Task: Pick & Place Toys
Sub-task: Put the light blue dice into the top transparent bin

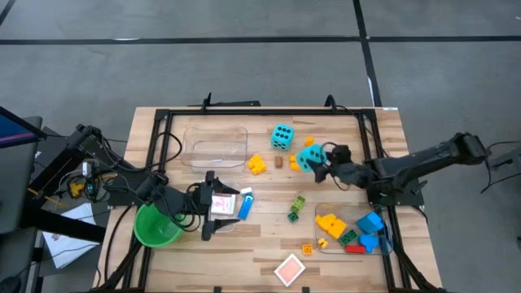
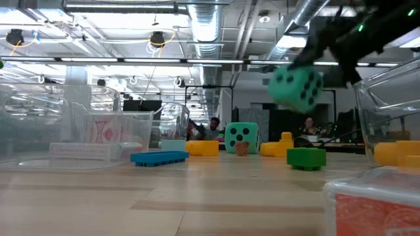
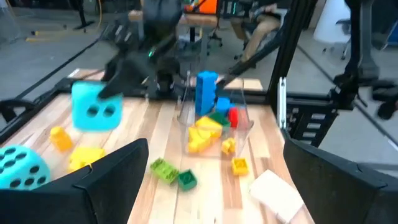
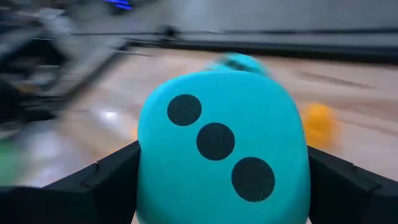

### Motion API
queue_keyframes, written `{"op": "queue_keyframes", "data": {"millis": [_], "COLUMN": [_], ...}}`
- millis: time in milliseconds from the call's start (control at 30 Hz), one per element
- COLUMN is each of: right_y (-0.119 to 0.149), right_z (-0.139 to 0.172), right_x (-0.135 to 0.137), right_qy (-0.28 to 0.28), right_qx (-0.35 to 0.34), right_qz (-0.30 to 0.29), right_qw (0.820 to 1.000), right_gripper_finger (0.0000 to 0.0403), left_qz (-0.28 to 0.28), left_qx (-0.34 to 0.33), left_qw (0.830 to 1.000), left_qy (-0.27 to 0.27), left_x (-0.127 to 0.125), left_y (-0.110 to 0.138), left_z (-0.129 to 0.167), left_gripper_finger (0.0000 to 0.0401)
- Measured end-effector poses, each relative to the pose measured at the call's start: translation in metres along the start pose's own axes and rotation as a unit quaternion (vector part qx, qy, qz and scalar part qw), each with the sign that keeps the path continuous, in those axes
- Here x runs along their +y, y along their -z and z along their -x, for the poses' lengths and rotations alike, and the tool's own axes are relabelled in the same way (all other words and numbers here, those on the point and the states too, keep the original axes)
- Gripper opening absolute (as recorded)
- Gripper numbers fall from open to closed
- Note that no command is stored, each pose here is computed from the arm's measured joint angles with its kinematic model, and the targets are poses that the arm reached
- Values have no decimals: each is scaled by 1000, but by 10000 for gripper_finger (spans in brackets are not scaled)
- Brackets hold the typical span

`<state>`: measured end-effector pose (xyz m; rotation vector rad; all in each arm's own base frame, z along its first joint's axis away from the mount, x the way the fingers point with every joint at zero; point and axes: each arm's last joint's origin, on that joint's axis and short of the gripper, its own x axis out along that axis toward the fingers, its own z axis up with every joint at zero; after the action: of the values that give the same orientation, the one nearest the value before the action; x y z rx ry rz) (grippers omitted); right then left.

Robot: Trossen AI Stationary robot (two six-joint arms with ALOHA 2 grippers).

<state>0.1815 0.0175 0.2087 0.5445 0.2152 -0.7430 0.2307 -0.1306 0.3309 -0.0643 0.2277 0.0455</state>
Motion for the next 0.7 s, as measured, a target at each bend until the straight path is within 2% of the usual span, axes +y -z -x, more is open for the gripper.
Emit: {"op": "queue_keyframes", "data": {"millis": [167,367,500,700], "right_y": [-2,-9,-21,-43], "right_z": [18,15,-6,-62], "right_x": [25,42,51,73], "right_qy": [-109,-163,-156,-169], "right_qx": [-30,-73,-79,-44], "right_qz": [38,66,80,106], "right_qw": [993,982,981,979], "right_gripper_finger": [343,344,344,344], "left_qz": [6,-6,5,21], "left_qx": [26,27,13,-6], "left_qw": [1000,1000,1000,992], "left_qy": [-4,3,-25,-122], "left_x": [-3,-9,-4,6], "left_y": [9,15,10,6], "left_z": [-7,-20,-16,-3], "left_gripper_finger": [369,369,369,369]}}
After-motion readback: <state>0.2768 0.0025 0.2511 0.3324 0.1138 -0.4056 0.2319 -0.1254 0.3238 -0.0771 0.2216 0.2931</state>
